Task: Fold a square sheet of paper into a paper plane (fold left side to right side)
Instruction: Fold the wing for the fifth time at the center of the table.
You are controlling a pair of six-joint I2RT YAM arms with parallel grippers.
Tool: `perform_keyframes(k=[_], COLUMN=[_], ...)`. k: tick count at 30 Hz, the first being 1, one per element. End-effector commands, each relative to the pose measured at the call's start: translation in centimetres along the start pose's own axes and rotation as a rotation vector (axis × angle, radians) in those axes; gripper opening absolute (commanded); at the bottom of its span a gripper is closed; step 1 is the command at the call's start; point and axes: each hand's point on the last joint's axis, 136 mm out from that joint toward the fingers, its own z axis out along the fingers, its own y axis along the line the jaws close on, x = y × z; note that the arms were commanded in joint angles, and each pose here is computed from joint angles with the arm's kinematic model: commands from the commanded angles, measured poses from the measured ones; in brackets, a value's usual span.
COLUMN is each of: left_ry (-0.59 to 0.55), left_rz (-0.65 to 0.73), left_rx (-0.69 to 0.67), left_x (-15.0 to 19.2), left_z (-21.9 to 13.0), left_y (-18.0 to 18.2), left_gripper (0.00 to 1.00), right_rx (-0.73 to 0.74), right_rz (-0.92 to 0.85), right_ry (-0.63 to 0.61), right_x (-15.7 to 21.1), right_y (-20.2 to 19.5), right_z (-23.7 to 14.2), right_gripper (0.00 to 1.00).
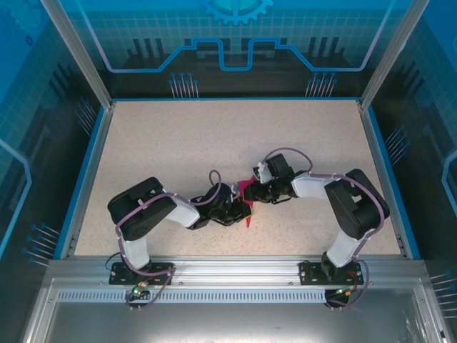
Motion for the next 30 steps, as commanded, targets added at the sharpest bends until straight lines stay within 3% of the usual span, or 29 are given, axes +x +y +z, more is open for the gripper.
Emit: perform_keyframes(k=[1, 12, 30], left_ry=[0.053, 0.055, 0.059], left_rz=[-0.072, -0.078, -0.077], left_rx=[-0.212, -0.223, -0.223], left_x=[2.3, 2.4, 2.4], left_z=[-0.1, -0.2, -0.2], left_y=[6.1, 6.4, 6.4], left_gripper=[0.03, 0.01, 0.0], right_rx=[0.022, 0.167, 0.127], right_rz=[-0.038, -0.088, -0.077], right_ry=[0.002, 0.0, -0.068], right_x=[-0.5, -1.2, -7.2], right_y=[-0.1, -2.6, -3.3], right_z=[0.7, 0.7, 0.5], right_gripper=[0.34, 0.34, 0.35])
